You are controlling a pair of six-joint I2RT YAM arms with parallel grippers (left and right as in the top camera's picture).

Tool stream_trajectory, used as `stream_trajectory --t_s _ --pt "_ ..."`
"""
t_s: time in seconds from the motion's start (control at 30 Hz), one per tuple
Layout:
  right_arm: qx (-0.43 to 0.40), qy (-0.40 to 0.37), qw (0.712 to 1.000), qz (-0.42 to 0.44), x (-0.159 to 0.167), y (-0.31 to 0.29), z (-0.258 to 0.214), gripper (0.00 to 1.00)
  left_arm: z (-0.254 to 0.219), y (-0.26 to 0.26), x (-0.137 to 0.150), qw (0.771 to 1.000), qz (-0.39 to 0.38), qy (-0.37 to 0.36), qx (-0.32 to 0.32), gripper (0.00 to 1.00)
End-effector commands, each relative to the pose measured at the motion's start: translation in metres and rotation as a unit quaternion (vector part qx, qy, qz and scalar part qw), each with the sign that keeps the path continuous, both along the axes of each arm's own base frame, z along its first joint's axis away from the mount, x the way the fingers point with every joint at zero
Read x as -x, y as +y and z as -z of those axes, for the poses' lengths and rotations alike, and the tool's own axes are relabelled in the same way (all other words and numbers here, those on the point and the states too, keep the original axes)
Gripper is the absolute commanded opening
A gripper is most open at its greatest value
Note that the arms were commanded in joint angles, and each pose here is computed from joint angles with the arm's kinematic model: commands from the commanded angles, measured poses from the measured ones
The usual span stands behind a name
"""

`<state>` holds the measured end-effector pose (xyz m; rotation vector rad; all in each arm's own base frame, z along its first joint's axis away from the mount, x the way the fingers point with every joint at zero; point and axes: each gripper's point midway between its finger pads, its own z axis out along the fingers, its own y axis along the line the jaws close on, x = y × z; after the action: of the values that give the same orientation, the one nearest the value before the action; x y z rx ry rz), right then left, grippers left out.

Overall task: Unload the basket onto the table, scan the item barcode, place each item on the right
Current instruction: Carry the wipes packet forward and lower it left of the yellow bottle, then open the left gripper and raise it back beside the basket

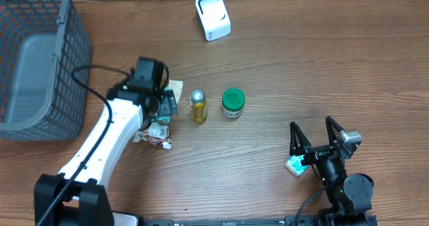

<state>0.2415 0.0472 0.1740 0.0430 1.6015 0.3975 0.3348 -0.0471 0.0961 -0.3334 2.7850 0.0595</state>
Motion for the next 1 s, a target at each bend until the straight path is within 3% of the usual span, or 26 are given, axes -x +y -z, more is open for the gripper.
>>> stream_trajectory --t_s 0.0,0.27,0.6,0.97 --pt "-0.003 0.000 1.000 0.002 0.000 -0.001 0.003 1.00 -0.058 0.004 -0.024 0.998 0.039 -0.051 -0.019 0.91" --pt "-0.003 0.000 1.000 0.002 0.000 -0.001 0.003 1.00 -0.124 0.048 -0.046 0.989 0.090 -0.092 -0.069 1.00" --pt "-0.003 0.000 1.000 0.002 0.000 -0.001 0.003 1.00 -0.135 0.118 -0.055 0.988 0.038 -0.116 -0.097 1.00" --pt "-0.003 0.000 1.000 0.002 0.000 -0.001 0.003 1.00 -0.135 0.121 -0.054 0.988 0.033 -0.115 -0.098 0.99"
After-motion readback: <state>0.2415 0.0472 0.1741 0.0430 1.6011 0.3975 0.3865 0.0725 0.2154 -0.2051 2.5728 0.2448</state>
